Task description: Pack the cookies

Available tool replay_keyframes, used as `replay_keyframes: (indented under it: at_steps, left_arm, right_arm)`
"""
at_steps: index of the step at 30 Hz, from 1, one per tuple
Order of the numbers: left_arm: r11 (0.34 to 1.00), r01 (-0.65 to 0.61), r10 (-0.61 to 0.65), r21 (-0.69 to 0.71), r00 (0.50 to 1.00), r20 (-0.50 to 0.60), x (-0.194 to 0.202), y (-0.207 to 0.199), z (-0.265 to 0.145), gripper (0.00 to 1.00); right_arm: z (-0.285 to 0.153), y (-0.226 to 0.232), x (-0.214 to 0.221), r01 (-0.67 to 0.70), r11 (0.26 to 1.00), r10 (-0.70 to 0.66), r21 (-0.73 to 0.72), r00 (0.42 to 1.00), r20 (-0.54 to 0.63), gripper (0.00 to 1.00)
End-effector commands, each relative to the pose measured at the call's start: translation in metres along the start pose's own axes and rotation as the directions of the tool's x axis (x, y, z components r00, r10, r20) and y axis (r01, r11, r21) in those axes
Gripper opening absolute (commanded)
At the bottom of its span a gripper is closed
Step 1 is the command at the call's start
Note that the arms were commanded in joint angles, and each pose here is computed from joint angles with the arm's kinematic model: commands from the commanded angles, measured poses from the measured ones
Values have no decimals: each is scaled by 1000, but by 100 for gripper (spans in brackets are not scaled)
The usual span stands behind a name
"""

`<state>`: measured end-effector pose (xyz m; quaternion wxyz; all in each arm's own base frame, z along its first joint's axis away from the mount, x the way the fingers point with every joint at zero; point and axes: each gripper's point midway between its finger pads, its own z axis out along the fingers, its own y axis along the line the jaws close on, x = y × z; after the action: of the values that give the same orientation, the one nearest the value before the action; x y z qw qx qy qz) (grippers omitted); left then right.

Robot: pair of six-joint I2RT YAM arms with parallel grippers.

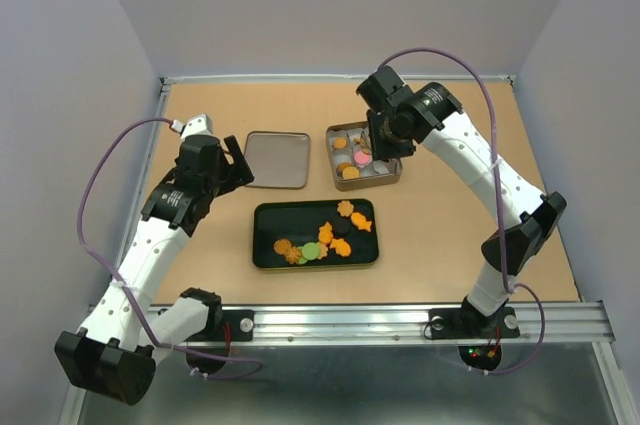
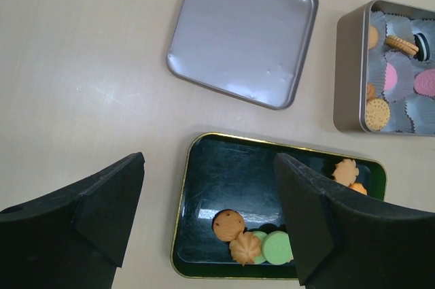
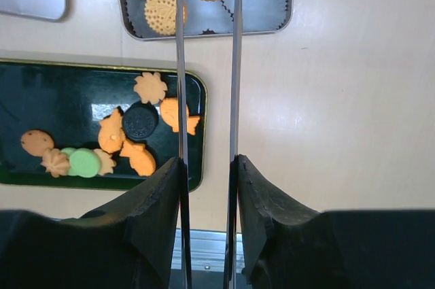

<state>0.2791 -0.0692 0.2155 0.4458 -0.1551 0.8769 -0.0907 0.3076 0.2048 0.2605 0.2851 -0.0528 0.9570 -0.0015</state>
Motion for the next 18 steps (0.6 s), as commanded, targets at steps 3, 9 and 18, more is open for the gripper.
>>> replay_keyframes:
  at_steps: [3, 9, 18]
  left_arm:
    - [1000, -1, 0, 24, 999, 51, -22, -11, -4, 88]
    - [1000, -1, 0, 23, 998, 56, -25, -13, -3, 88]
    - [1000, -1, 0, 16, 999, 52, -23, -11, -1, 88]
  right_arm:
    - [7, 0, 12, 23, 1000, -23, -19, 1000, -9, 40]
    - [22, -1, 28, 24, 1000, -25, -14, 999, -43, 40]
    - [28, 6, 28, 32, 999, -34, -32, 998, -53, 49]
